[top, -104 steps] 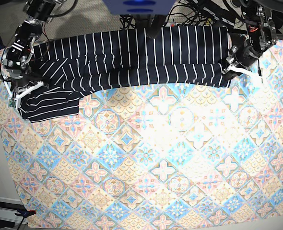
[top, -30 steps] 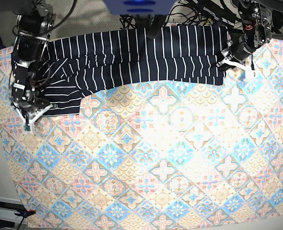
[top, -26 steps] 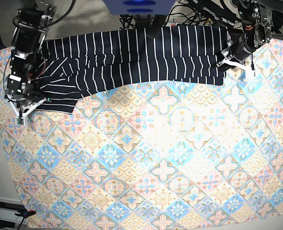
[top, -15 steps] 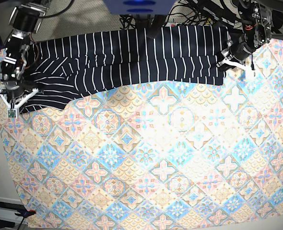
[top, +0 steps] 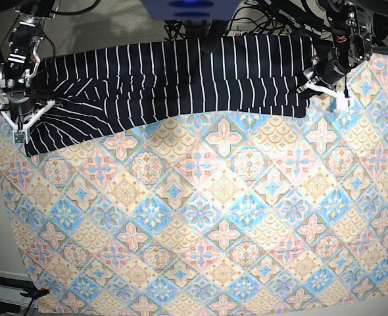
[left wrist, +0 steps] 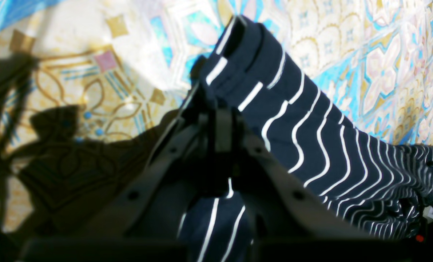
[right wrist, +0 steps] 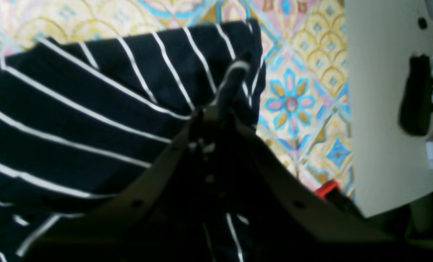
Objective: Fold the T-shirt properly
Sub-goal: 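Hold the folded shirt edges with both grippers and smooth them flat, then move the right gripper inward along the shirt and regrasp the folded edge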
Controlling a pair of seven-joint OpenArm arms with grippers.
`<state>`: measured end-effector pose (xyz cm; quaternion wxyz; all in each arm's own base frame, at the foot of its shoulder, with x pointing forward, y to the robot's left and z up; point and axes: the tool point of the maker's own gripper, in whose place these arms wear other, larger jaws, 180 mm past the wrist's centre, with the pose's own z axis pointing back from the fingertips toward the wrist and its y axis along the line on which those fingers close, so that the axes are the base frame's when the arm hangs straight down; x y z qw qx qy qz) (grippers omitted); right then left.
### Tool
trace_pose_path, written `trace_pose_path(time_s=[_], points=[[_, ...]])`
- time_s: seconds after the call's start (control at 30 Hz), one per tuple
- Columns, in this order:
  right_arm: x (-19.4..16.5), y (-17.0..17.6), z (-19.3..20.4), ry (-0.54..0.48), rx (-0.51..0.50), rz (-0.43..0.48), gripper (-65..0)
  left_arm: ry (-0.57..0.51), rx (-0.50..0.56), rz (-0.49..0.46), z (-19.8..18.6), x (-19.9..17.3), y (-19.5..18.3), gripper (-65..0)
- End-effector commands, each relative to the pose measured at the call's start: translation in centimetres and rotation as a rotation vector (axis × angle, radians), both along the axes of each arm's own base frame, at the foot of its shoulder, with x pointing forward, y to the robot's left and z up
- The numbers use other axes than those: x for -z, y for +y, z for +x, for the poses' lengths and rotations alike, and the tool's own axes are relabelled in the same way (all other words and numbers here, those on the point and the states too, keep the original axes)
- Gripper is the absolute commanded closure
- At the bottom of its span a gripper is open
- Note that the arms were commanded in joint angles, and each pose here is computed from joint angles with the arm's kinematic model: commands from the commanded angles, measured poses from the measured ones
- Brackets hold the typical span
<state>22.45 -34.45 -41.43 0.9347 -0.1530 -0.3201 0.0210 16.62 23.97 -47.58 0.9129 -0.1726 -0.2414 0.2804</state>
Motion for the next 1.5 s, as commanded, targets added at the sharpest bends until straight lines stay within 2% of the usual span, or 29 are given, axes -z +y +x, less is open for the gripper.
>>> trace_pose_path(time_s=[0.0, 0.1, 0.17, 0.23, 0.37, 0.47, 0.63, 0.77, 1.07, 1.23, 1.37, 1.47], points=[[-0.7, -1.0, 0.3, -0.016, 0.007, -0.025, -4.4, 0.036, -0.001, 0.034, -0.7, 0.4, 0.7, 0.0], [-0.4, -1.3, 0.9, -0.017, 0.039, -0.011, -15.3, 0.036, 0.0, 0.035, -0.7, 0.3, 0.8, 0.0], [-0.3, -2.2, 0.2, -0.011, 0.115, -0.002, -22.2, 0.04, -0.004, 0.035, -0.8, 0.4, 0.9, 0.0], [-0.9, -2.9, -0.2, -0.039, 0.152, -0.002, -24.6, 0.044, -0.005, 0.036, -1.0, 0.5, 0.9, -4.9], [-2.9, -2.7, 0.6, -0.094, 0.147, -0.02, -24.6, 0.056, -0.004, 0.036, -1.6, 0.6, 0.9, -19.4], [-3.4, -1.6, 0.3, -0.099, 0.108, -0.029, -24.6, 0.057, -0.003, 0.037, -1.7, 0.6, 0.9, -23.9], [-4.0, 4.2, 1.3, -0.095, -0.096, -0.016, -24.6, 0.103, 0.01, 0.014, -2.4, 0.7, 0.8, -24.2], [-2.6, 8.4, 1.5, -0.062, -0.205, 0.027, -24.6, 0.144, -0.015, 0.001, -3.2, 0.4, 2.1, -24.4], [-1.2, 12.5, 1.4, -0.023, -0.306, 0.074, -24.6, 0.148, -0.002, 0.04, -3.0, -0.2, 3.9, -24.6], [0.4, 14.8, -0.4, 0.041, -0.379, 0.099, -24.6, 0.121, -0.026, 0.042, -2.0, -0.7, 4.4, -24.4], [3.8, 16.9, -1.4, 0.174, -0.457, 0.117, -24.6, 0.114, -0.028, 0.043, -1.7, -0.8, 4.4, -24.4], [6.5, 17.2, -1.5, 0.247, -0.461, 0.134, -24.6, 0.102, -0.028, 0.048, -1.1, -1.0, 4.5, -24.4]])
